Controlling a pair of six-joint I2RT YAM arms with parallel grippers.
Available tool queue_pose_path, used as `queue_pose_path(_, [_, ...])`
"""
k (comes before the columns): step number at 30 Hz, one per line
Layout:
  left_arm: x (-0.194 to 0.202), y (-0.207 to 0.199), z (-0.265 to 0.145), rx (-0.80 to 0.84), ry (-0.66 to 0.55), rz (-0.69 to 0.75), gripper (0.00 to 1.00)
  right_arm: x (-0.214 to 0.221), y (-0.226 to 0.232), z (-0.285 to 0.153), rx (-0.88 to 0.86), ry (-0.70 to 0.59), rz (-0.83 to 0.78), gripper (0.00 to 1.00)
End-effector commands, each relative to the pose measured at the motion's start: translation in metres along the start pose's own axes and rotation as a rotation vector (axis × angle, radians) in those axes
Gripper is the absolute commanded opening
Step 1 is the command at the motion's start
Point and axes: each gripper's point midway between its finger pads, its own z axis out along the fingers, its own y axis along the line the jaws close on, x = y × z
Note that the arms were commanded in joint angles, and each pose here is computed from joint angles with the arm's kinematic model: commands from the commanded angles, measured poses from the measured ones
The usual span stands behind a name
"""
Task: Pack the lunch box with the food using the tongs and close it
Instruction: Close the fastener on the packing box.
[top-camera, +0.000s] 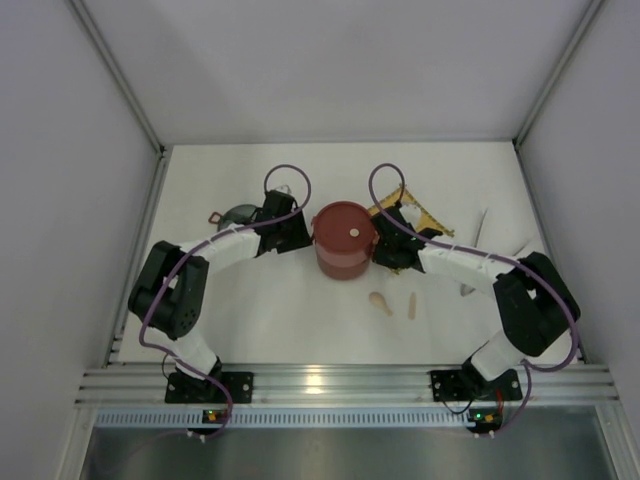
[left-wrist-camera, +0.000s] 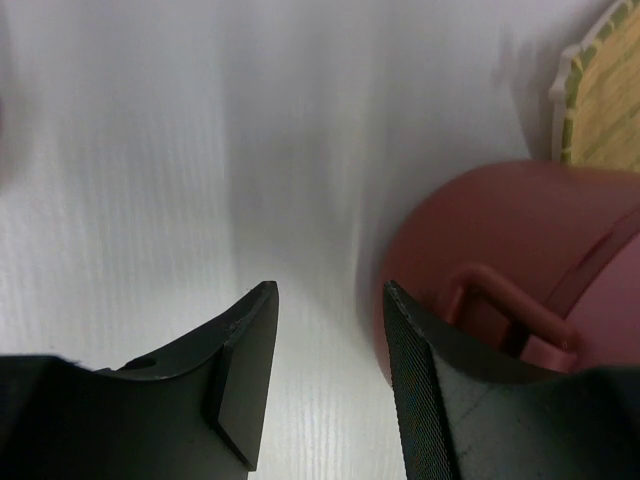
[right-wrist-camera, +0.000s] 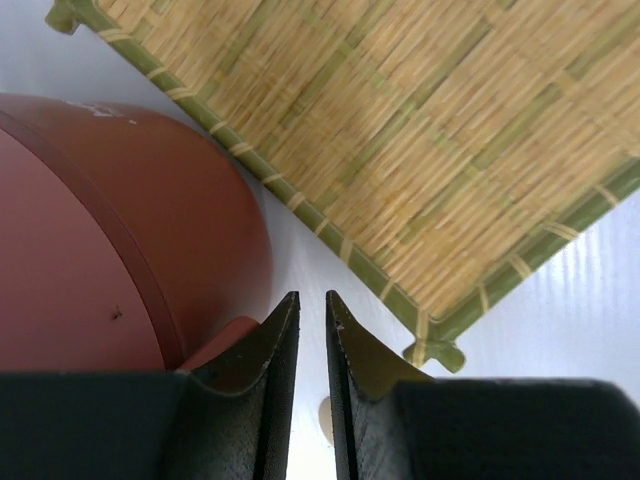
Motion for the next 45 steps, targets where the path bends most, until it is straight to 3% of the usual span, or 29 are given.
queue_pose_path(1, [0.018, -0.042, -0.006, 0.15, 0.037, 0.008, 0.51, -0.033, 0.059, -0.005, -0.203, -0.071, 0.061, 0.17])
queue_pose_path(10, [0.016, -0.045, -0.006, 0.129, 0.033, 0.019, 0.51, -0.037, 0.057, -0.004, -0.174, -0.073, 0.036, 0.17])
queue_pose_path(18, [0.011, -0.003, -0.022, -0.091, -0.021, 0.005, 0.51, -0.039, 0.02, -0.008, -0.092, -0.072, 0.069, 0.18])
queue_pose_path(30, [0.005, 0.033, -0.058, -0.242, -0.113, -0.044, 0.5, -0.068, -0.003, -0.01, -0.043, -0.102, 0.067, 0.19])
queue_pose_path(45, [-0.017, 0.022, -0.106, -0.165, -0.231, -0.074, 0.51, -0.105, 0.061, 0.009, -0.175, -0.034, -0.144, 0.21])
